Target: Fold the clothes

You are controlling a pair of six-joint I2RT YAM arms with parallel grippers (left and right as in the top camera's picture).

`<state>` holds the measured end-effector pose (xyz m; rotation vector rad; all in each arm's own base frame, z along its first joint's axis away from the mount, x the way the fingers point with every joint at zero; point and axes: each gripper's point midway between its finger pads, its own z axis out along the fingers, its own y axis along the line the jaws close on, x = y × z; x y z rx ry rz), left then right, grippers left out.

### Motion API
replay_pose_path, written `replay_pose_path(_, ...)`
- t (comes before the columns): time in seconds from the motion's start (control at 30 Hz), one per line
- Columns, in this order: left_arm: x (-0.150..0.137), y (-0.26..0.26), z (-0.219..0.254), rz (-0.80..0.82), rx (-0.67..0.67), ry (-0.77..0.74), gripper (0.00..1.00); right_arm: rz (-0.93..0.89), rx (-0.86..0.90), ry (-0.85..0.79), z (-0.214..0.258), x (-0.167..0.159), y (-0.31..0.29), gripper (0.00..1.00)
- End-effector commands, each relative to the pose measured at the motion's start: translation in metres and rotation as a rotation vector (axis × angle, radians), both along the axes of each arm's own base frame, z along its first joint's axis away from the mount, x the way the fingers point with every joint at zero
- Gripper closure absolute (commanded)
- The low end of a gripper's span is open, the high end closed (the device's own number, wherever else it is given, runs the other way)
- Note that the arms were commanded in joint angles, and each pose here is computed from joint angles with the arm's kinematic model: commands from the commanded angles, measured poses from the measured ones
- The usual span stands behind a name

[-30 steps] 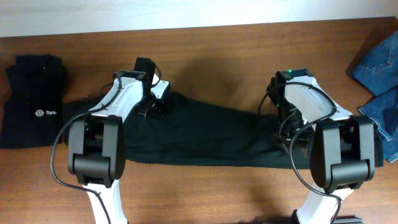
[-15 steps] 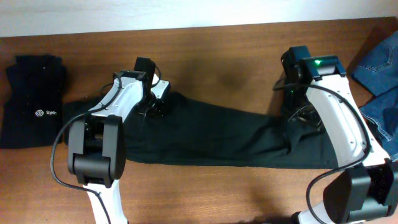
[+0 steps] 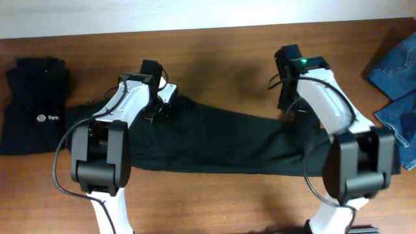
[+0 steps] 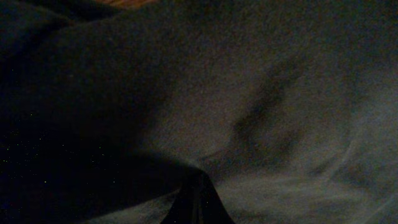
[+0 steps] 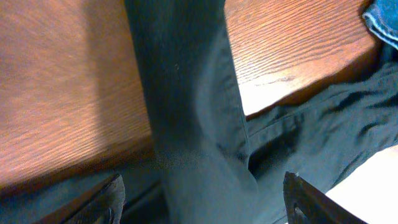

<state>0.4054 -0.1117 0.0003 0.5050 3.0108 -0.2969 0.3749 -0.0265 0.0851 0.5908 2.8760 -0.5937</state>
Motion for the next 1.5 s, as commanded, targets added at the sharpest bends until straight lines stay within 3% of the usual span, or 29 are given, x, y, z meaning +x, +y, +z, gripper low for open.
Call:
replay_pose_path(0.0,-0.001,0.011,-0.017,0.019,0.039,0.017,0.99,0.049,-0.066,0.057,-0.012,0.002,-0.007,0.24)
replay_pose_path(0.67,-0.001,0.011,-0.017,0.019,0.038,0.017,0.99,0.069,-0.148,0.200,-0.039,-0.008,-0.033,0.26)
replay_pose_path(0.8,-0.001,0.011,-0.017,0.019,0.038,0.017,0.99,0.057,-0.147,0.239,-0.044,-0.014,-0.045,0.36)
replay_pose_path(1.03,-0.001,0.011,-0.017,0.019,0.038,0.017,1.00,-0.069,-0.144,0.267,-0.041,-0.032,-0.066,0.94)
replay_pose_path(1.47,0.000,0.011,-0.017,0.019,0.038,0.017,0.99,-0.435,-0.203,0.294,-0.007,-0.086,-0.069,0.96)
